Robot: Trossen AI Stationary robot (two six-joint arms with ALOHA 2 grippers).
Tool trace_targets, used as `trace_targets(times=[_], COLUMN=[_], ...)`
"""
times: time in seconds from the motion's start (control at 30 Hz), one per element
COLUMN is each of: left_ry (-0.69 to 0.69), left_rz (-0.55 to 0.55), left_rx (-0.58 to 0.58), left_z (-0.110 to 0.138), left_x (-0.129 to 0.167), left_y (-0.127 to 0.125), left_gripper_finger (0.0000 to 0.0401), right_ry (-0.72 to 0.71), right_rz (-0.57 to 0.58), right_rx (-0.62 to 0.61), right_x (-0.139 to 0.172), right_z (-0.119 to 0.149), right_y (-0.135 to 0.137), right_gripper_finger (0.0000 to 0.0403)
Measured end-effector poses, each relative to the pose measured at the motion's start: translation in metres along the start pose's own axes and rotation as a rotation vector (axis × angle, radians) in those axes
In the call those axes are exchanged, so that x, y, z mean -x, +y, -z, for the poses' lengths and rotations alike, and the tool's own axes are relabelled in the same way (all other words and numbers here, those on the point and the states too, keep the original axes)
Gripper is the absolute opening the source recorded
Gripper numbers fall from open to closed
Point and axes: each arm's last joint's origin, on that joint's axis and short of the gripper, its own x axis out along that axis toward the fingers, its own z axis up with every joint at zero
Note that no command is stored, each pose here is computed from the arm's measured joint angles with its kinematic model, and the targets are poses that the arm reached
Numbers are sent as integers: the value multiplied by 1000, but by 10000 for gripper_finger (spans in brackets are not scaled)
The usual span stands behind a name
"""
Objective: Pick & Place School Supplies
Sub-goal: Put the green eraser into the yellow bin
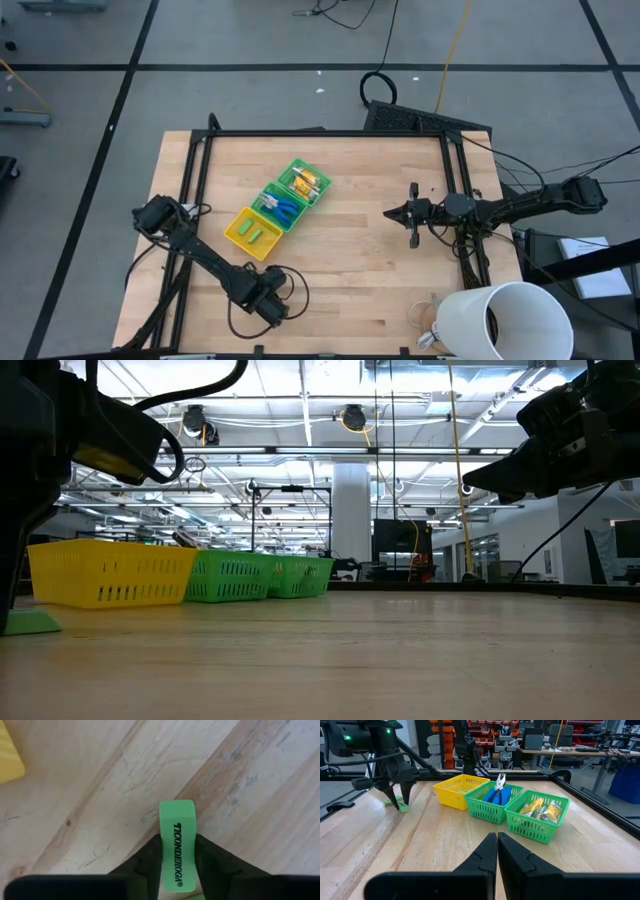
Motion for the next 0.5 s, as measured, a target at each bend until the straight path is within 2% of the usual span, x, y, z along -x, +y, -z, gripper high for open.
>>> trace_targets(times=[0.17, 0.5], left_ry=[-11, -15], left_rz=[4, 16], left_rx=[-20, -82], left_z=[0, -1], left_x=[0, 0], left_y=[-1, -2], left_gripper_finger=[85, 96], right_ry=[-1, 0], right_rz=[0, 0], right_rx=[0, 0], right_x=[0, 0], right_z=[0, 0], right_y=[0, 0], right_gripper_finger=[9, 9])
